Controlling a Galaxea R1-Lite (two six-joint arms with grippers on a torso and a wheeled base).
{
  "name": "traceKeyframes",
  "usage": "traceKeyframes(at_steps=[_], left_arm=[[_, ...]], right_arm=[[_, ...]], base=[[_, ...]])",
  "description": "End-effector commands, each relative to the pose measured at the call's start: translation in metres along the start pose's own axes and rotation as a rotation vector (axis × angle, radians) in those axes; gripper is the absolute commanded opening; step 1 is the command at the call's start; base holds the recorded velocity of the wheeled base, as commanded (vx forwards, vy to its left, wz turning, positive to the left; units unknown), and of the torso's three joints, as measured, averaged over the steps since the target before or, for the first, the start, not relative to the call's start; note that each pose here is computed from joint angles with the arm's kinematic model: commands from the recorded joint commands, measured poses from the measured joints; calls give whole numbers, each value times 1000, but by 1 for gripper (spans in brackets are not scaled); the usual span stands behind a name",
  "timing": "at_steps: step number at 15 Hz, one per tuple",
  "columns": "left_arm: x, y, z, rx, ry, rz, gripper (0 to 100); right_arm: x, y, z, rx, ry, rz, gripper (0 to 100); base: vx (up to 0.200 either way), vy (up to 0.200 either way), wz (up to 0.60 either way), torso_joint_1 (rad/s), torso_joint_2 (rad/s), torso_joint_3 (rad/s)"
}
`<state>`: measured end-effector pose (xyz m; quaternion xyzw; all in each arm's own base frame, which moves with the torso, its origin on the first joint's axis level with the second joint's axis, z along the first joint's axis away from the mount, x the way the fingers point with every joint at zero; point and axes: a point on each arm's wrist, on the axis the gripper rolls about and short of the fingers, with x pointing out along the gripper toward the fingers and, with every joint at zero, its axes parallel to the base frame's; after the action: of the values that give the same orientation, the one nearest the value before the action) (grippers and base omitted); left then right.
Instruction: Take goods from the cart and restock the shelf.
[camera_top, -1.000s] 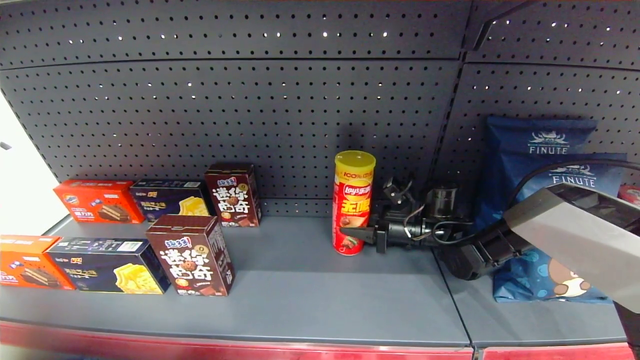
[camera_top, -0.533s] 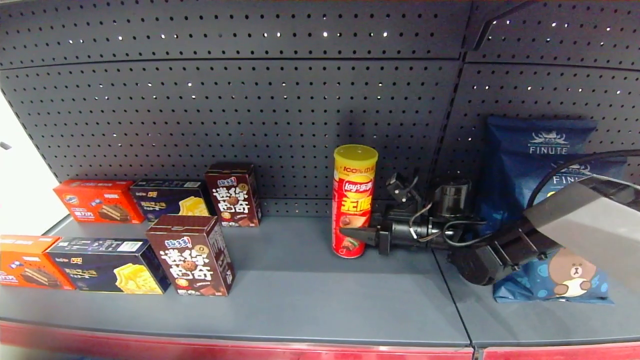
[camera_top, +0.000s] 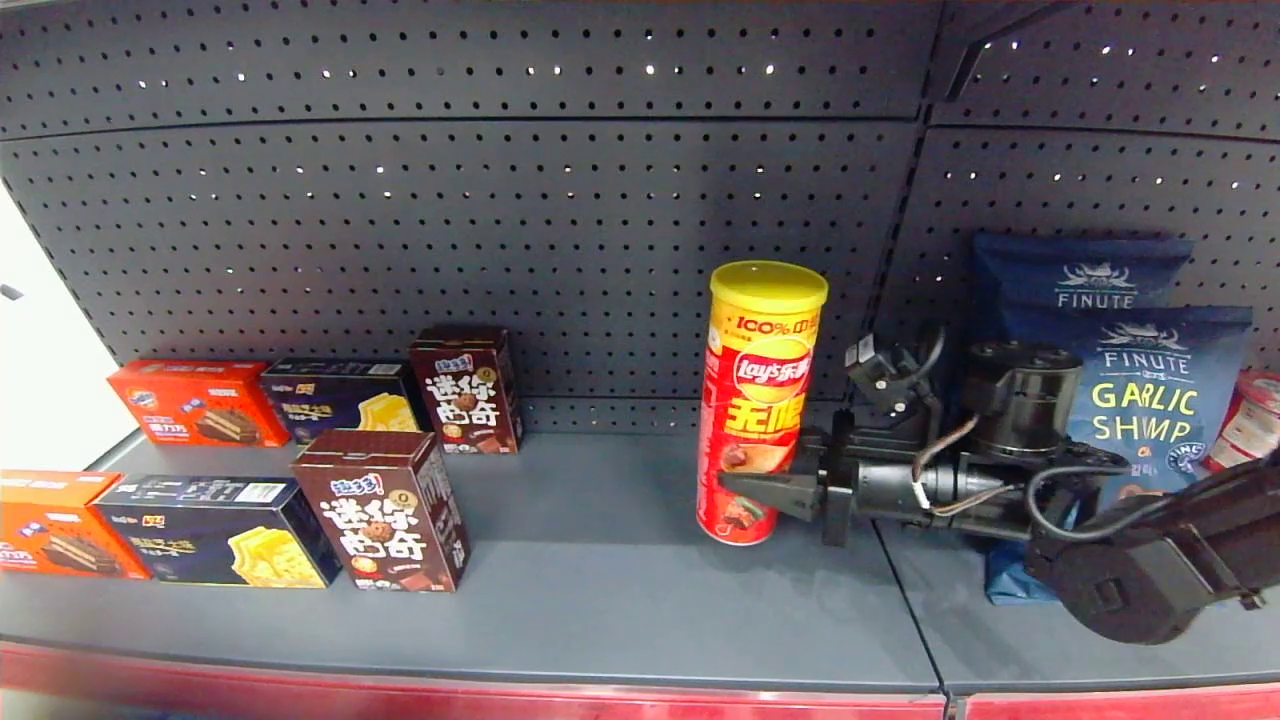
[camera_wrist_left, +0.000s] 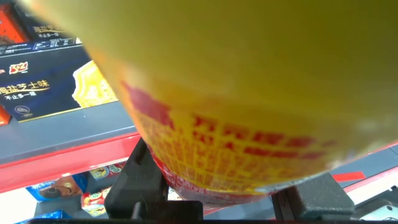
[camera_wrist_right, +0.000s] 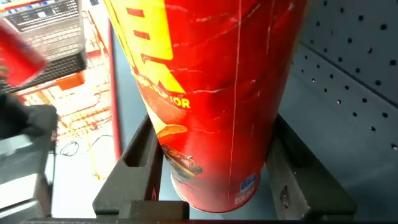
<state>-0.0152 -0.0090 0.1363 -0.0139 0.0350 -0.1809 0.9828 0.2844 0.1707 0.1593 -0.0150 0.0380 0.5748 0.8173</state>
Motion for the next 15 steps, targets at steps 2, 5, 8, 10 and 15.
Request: traceKeyframes(at_steps=[2, 5, 8, 10, 15], left_arm=[[-1, 0, 2, 3, -11, 2, 0], [-1, 0, 1, 1, -7, 2, 0], [-1, 0, 1, 2, -9, 5, 0], [-1, 0, 2, 2, -10, 5, 0], [0, 0, 0, -1, -3, 9, 0]], right_arm=[[-33, 29, 16, -28, -29, -6, 0], [-46, 39, 9, -15, -8, -8, 0], [-55, 46, -8, -26, -18, -15, 0], [-55, 47, -20, -18, -11, -14, 0], [-41, 38, -45, -4, 8, -5, 0]], base=[[0, 0, 0, 0, 0, 0], [0, 0, 0, 0, 0, 0], [0, 0, 0, 0, 0, 0], [0, 0, 0, 0, 0, 0], [0, 0, 0, 0, 0, 0]])
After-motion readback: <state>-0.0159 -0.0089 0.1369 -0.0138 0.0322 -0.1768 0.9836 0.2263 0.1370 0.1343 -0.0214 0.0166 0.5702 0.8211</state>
